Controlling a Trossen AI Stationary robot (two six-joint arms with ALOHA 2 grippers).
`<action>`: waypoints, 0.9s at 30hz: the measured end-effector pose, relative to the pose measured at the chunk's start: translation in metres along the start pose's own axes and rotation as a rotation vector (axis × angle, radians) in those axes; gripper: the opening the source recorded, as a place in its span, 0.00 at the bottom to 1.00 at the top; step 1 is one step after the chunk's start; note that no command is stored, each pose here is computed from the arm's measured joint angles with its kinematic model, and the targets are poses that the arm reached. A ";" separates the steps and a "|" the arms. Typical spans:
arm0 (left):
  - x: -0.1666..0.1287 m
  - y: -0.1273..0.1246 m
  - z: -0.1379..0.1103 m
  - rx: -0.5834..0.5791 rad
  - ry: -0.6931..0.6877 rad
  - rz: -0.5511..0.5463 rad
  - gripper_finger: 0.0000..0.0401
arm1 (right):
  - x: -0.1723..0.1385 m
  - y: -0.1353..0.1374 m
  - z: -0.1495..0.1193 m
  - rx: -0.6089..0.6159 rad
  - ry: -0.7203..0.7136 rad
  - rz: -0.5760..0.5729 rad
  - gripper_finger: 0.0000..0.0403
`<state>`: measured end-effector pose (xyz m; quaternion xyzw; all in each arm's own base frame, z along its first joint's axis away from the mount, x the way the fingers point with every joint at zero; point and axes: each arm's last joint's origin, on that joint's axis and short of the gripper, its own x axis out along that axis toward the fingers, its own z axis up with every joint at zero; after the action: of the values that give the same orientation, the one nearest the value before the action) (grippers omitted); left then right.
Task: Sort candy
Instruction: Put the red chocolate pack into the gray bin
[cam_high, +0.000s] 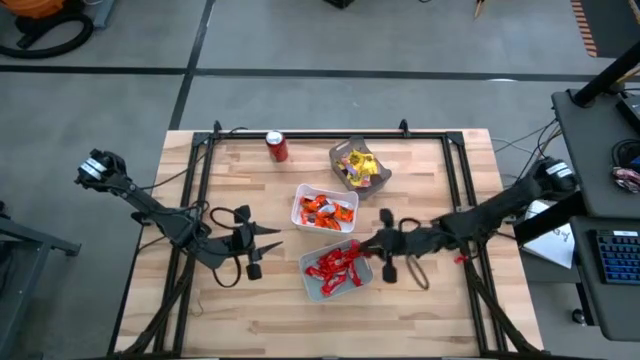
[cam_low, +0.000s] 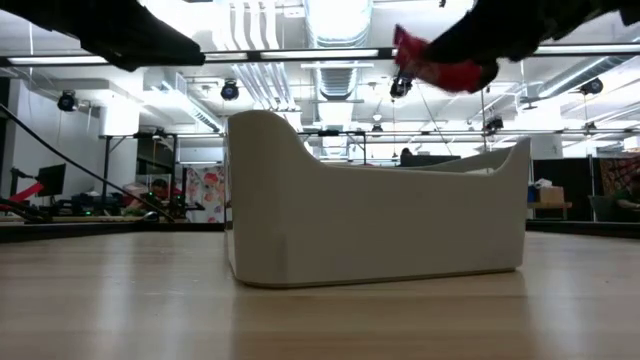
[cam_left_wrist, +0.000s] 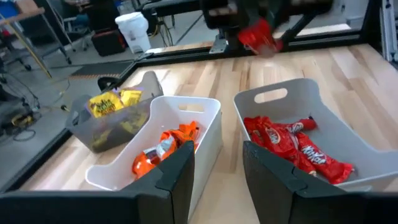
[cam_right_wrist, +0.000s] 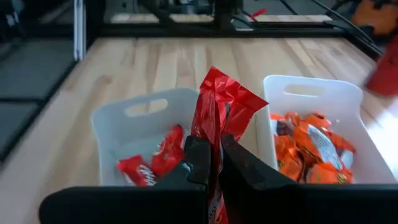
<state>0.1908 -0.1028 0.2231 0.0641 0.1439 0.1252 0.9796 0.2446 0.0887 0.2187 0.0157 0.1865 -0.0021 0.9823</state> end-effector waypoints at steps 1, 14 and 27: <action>0.001 -0.001 -0.001 -0.014 0.004 0.001 0.30 | 0.007 0.002 -0.004 -0.025 0.001 0.002 0.03; 0.007 -0.007 -0.005 -0.088 0.014 0.003 0.30 | 0.066 0.018 -0.024 -0.113 0.072 -0.019 0.10; 0.006 -0.006 -0.004 0.024 0.002 0.001 0.30 | 0.051 0.015 -0.013 -0.126 0.095 -0.019 0.41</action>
<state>0.1967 -0.1066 0.2171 0.0757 0.1462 0.1238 0.9786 0.2874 0.1037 0.1881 -0.0480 0.2326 0.0011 0.9714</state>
